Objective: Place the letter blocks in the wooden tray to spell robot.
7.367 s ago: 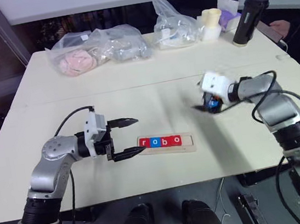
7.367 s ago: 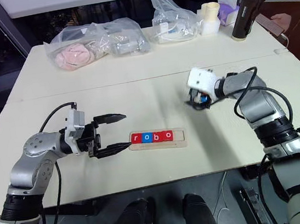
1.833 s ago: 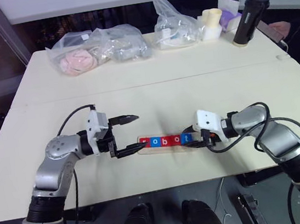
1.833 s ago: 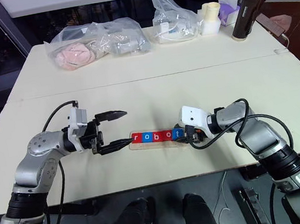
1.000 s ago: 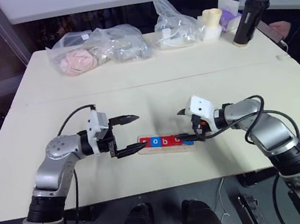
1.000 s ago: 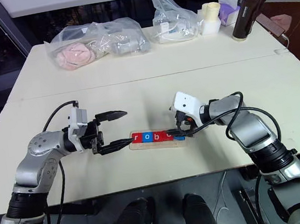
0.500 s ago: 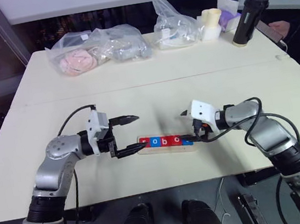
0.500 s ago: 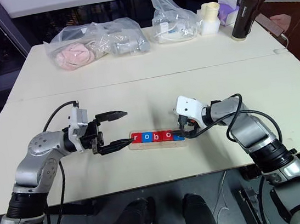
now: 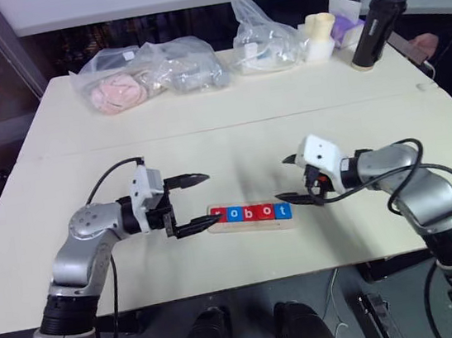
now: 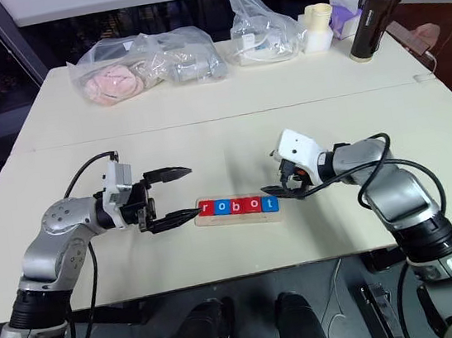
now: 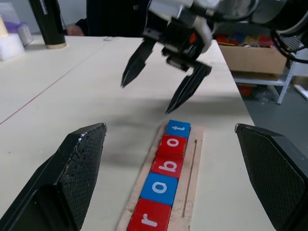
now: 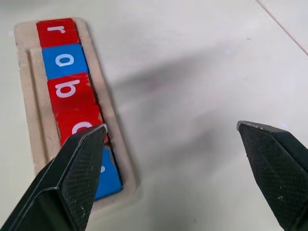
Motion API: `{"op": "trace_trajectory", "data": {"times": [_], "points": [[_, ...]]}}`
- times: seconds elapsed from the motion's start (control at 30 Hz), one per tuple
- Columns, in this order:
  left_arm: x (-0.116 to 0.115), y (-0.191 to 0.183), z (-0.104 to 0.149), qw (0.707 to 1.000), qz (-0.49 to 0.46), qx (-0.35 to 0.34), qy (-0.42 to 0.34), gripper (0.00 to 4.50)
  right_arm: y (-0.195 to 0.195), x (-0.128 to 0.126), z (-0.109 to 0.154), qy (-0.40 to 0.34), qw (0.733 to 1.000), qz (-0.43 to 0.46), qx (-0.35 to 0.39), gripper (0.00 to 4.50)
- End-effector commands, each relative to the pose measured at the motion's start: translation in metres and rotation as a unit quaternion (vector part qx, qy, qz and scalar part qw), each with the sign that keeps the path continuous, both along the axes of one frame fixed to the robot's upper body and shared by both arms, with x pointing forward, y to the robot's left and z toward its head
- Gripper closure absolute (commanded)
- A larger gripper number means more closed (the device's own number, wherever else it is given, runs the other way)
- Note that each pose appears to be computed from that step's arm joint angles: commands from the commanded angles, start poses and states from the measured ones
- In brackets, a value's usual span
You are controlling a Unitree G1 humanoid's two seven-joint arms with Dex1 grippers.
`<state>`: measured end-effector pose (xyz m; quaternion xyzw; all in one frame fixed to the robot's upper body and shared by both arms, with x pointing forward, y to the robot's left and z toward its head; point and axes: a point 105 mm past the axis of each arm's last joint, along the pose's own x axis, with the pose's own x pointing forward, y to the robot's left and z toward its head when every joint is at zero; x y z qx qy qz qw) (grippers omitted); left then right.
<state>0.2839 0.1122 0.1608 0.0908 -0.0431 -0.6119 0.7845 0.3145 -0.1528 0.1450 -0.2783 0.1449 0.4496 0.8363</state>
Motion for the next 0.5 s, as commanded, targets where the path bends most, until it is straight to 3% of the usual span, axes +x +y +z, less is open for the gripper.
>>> {"op": "trace_trajectory", "data": {"times": [0.03, 0.3, 0.5], "points": [[-0.003, 0.003, 0.003, 1.000, 0.009, 0.013, -0.005, 0.00, -0.006, -0.017, 0.017, -0.007, 1.000, -0.004, 0.021, 0.04], [-0.011, 0.015, -0.006, 0.998, 0.045, 0.025, 0.032, 0.00, -0.035, -0.051, 0.012, 0.043, 0.996, -0.063, 0.054, 0.04], [-0.014, 0.019, -0.010, 0.997, 0.055, 0.039, 0.049, 0.00, -0.038, -0.055, 0.007, 0.050, 0.994, -0.080, 0.061, 0.04]]}}
